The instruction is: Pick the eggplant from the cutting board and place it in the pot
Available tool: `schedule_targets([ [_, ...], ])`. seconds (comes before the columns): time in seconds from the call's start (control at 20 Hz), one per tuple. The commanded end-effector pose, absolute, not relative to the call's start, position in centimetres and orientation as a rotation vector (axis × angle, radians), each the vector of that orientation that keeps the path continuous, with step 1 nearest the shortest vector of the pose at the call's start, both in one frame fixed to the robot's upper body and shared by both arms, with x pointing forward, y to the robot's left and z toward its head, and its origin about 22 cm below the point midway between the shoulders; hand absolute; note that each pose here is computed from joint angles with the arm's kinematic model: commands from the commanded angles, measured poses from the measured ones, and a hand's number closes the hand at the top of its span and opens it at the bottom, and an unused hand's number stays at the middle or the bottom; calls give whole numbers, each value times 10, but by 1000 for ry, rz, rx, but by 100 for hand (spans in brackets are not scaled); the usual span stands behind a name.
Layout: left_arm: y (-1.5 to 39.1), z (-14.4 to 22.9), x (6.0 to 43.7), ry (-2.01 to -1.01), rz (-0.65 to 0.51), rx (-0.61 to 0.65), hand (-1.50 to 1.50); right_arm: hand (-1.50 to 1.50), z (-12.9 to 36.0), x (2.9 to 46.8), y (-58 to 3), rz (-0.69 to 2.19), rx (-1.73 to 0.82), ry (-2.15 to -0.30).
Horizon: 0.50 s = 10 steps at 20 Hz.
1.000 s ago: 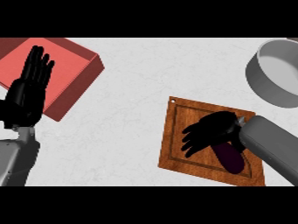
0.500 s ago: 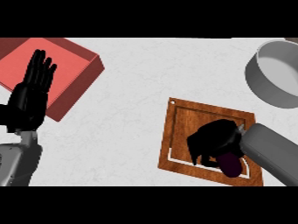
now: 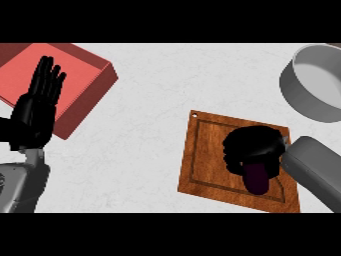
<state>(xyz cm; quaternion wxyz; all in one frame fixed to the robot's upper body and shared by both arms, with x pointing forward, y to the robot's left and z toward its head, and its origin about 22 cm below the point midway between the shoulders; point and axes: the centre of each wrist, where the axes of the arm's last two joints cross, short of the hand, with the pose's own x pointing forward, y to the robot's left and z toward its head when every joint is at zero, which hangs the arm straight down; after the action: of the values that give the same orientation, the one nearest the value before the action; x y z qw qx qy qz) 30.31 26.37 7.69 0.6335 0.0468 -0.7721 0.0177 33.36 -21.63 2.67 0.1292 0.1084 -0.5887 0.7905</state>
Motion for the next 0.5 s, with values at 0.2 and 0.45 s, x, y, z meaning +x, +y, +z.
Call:
schedule_targets([
  [0.2,272,79,301,-1768,59,143,0,150,47,381,-265,1523,-515,-1536],
  [0.45,272,75,301,-1749,56,138,0,150,81,407,-268,1071,-924,-1438],
])
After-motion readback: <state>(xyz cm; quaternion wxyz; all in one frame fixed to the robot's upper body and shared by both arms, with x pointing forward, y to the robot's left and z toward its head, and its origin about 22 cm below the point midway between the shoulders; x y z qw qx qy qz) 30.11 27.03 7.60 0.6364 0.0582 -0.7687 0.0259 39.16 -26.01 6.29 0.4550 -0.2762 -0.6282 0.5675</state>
